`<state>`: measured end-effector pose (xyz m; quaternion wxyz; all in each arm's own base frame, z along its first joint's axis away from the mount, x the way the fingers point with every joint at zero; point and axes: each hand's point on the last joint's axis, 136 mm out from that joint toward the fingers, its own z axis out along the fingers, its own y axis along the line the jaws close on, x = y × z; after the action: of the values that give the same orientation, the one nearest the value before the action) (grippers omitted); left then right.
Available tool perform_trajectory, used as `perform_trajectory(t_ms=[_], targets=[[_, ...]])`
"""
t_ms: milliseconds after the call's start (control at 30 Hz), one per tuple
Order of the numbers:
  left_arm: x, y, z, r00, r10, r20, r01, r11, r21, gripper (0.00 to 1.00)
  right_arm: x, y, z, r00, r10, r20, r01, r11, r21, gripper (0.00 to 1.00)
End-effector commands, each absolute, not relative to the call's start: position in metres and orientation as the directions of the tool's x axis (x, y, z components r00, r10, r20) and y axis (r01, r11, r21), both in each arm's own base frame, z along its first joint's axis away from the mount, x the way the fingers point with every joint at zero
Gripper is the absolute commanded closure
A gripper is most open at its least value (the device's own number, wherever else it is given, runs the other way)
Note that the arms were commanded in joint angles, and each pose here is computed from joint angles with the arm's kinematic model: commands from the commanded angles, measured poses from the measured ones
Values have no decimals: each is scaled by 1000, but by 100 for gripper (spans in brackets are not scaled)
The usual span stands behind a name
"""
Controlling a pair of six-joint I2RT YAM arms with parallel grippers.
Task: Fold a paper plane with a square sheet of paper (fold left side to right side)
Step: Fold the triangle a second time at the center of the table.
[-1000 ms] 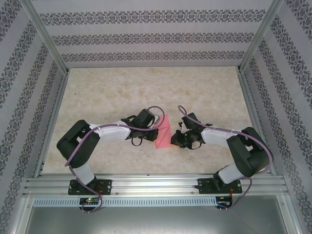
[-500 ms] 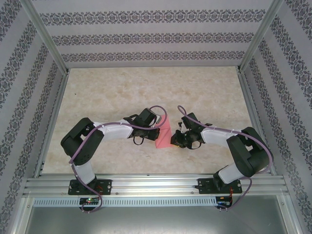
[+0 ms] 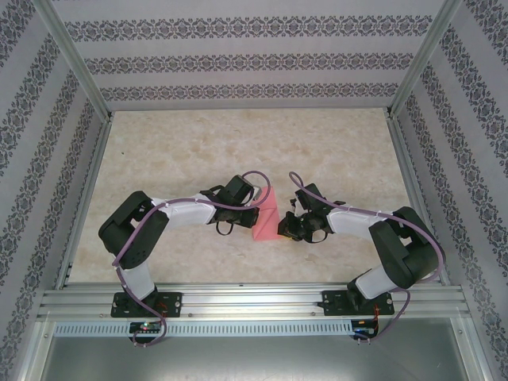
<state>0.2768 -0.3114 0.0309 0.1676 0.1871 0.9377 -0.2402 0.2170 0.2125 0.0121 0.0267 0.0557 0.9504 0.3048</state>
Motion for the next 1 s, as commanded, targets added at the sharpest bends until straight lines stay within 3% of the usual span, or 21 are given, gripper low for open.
perform_trajectory(t_ms=[0, 967], targets=[[277, -307, 25, -882, 268, -387, 420, 821, -387, 94, 209, 206, 0, -995, 102, 0, 86, 845, 528, 84], [271, -305, 11, -895, 269, -357, 406, 824, -396, 94, 220, 215, 19, -994, 97, -46, 53, 818, 572, 82]])
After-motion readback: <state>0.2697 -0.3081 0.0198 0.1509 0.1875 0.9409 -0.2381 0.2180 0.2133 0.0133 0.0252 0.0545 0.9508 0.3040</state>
